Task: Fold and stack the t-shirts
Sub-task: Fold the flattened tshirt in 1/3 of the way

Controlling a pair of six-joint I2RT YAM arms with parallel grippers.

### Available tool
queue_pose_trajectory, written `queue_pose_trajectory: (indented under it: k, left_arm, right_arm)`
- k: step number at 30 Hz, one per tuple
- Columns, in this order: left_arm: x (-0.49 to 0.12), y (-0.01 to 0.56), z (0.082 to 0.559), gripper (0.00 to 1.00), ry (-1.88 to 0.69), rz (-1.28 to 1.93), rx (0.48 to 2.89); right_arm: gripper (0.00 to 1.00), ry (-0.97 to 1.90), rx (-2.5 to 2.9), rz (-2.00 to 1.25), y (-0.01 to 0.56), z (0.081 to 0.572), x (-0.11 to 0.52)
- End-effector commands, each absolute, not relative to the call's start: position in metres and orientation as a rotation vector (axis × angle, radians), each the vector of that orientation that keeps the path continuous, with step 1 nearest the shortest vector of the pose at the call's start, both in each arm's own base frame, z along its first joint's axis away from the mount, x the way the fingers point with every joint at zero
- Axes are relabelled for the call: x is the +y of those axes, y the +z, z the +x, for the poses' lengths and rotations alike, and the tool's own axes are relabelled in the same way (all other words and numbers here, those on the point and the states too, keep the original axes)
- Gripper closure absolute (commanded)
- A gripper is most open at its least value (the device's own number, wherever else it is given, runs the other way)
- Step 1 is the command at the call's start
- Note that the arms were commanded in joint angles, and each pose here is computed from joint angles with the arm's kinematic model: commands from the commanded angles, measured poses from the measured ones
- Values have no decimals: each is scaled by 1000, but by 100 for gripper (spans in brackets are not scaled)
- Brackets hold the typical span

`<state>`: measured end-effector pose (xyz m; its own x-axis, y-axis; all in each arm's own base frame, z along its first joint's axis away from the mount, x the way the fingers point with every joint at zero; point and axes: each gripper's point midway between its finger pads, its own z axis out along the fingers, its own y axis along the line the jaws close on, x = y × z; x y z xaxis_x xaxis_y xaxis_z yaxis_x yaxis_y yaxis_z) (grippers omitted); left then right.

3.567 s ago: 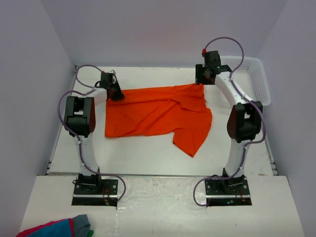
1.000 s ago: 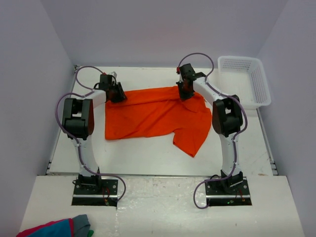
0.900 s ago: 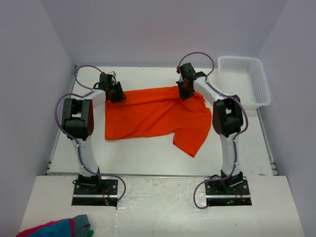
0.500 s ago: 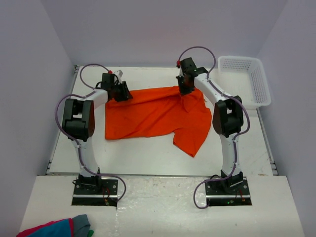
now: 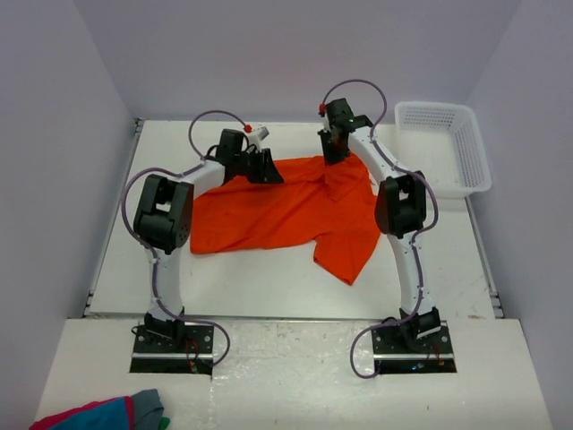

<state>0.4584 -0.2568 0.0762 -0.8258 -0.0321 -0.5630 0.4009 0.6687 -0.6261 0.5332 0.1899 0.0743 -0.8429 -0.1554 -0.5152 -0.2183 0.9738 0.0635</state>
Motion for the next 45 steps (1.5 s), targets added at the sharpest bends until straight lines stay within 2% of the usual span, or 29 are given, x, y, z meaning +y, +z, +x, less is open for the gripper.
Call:
queue_pose_trajectory:
  k: [1,3,6,11,25,37,45]
  left_arm:
    - [-287,82,459,61,-1208,357,2286]
    - [-298,80,456,61,-1214,379,2282]
    - [-306,82,455,61,-1222,378,2275]
    - [-303,84,472,62,-1155,338,2254]
    - [-273,73,498,61,-917,224,2343]
    - [-206,59,522,60,-823,45,2372]
    - [-190,57,527,60,-807,9,2368]
  right_arm:
    - [81,179,2565,-265,95,534,189]
    - [74,152,2521,-235,106,536,184]
    - [66,121,2534,-203,103,508,170]
    - [62,95,2513,-153,125,486,158]
    - [63,150,2631,-107,94,438,158]
    - [65,148,2717,-86,66,440,165]
    - [67,63,2742,-19,50,446,156]
